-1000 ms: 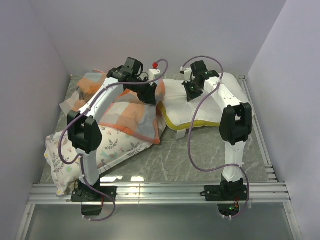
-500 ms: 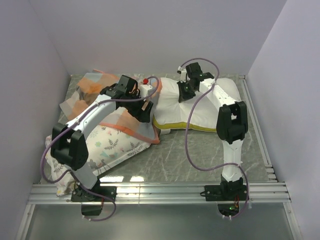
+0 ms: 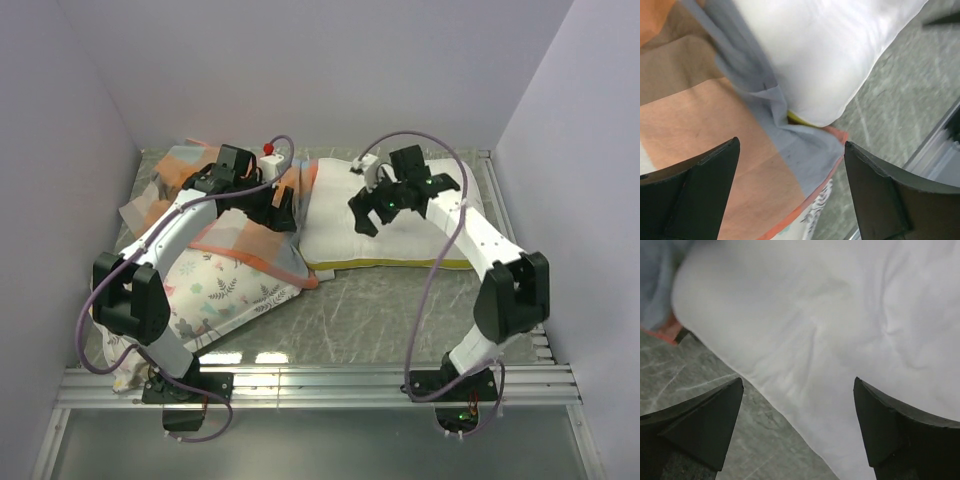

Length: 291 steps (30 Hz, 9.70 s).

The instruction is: Put the pillow into the pillowcase

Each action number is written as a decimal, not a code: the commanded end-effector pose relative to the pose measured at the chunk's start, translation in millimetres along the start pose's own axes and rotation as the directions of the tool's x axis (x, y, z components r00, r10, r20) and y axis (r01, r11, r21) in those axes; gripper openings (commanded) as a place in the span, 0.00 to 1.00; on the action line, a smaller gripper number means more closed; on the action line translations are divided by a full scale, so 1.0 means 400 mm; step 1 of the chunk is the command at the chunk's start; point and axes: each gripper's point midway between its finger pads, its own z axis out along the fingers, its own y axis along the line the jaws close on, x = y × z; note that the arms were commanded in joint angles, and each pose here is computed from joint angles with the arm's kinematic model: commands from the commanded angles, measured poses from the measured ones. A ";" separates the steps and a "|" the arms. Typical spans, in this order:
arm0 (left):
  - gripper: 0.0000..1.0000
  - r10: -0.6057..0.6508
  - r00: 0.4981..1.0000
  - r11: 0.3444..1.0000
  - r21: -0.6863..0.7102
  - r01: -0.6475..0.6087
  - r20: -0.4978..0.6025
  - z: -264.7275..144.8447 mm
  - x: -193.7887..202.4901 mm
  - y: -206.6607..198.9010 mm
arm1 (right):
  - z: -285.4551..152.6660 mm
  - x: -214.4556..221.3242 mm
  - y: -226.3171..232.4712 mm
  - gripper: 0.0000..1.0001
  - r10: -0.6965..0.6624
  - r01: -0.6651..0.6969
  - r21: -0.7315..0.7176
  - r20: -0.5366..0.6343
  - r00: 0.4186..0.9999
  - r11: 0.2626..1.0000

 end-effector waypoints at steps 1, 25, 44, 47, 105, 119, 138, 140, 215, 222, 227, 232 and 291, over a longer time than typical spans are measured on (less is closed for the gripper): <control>0.91 -0.027 0.992 0.999 0.048 0.021 0.121 -0.046 -0.089 -0.040 | 0.037 -0.050 0.070 0.98 -0.324 0.325 0.005 0.100 0.941 0.946; 0.82 0.024 0.997 0.973 -0.229 -0.007 0.068 0.015 -0.011 0.034 | 0.205 -0.082 0.076 0.00 -0.207 0.214 -0.104 0.080 0.975 0.971; 0.64 -0.055 0.995 0.997 -0.051 0.060 0.088 0.162 -0.027 -0.010 | 0.178 -0.083 0.088 0.00 -0.127 0.137 -0.130 0.084 0.988 0.982; 0.66 -0.045 0.993 0.999 -0.004 0.045 0.111 0.155 -0.041 -0.037 | 0.181 -0.078 0.086 0.00 -0.126 0.135 -0.129 0.076 0.989 0.982; 0.71 -0.008 0.957 0.911 -0.393 0.127 0.290 0.119 -0.394 0.335 | 0.053 -0.104 0.097 0.69 0.011 -0.010 -0.017 0.038 0.999 1.000; 0.70 0.026 0.943 0.937 -0.337 0.092 0.332 0.225 -0.425 0.329 | 0.117 -0.243 -0.201 0.79 0.138 -0.158 0.188 0.117 0.983 0.969; 0.73 -0.105 0.945 0.935 -0.292 0.200 0.310 0.324 -0.360 0.376 | 0.391 -0.194 -0.135 0.50 0.170 -0.166 -0.089 0.037 0.985 0.982; 0.71 -0.124 0.949 0.934 -0.289 0.211 0.290 0.336 -0.342 0.374 | 0.385 -0.163 -0.105 0.39 0.158 -0.157 -0.108 0.008 0.987 0.982; 0.49 -0.191 0.972 0.953 -0.211 0.216 0.134 0.338 -0.248 0.258 | 0.285 -0.161 -0.128 0.00 0.089 -0.086 -0.157 0.009 0.996 0.984; 0.32 -0.200 0.951 0.967 -0.108 0.230 0.238 0.337 -0.326 0.220 | 0.241 -0.215 -0.093 0.00 0.145 -0.131 -0.207 0.057 0.988 0.969; 0.24 -0.219 0.925 0.974 0.023 0.223 0.310 0.340 -0.405 0.146 | 0.214 -0.245 -0.059 0.00 0.190 -0.164 -0.246 0.090 0.978 0.955; 0.01 -0.252 0.908 0.967 0.119 0.224 0.334 0.351 -0.438 0.076 | 0.189 -0.241 -0.028 0.00 0.226 -0.194 -0.270 0.093 0.970 0.943; 0.99 0.042 0.977 0.999 -0.019 -0.038 0.211 -0.002 0.028 -0.087 | -0.056 0.111 0.041 0.90 -0.075 0.078 0.230 -0.024 0.997 0.970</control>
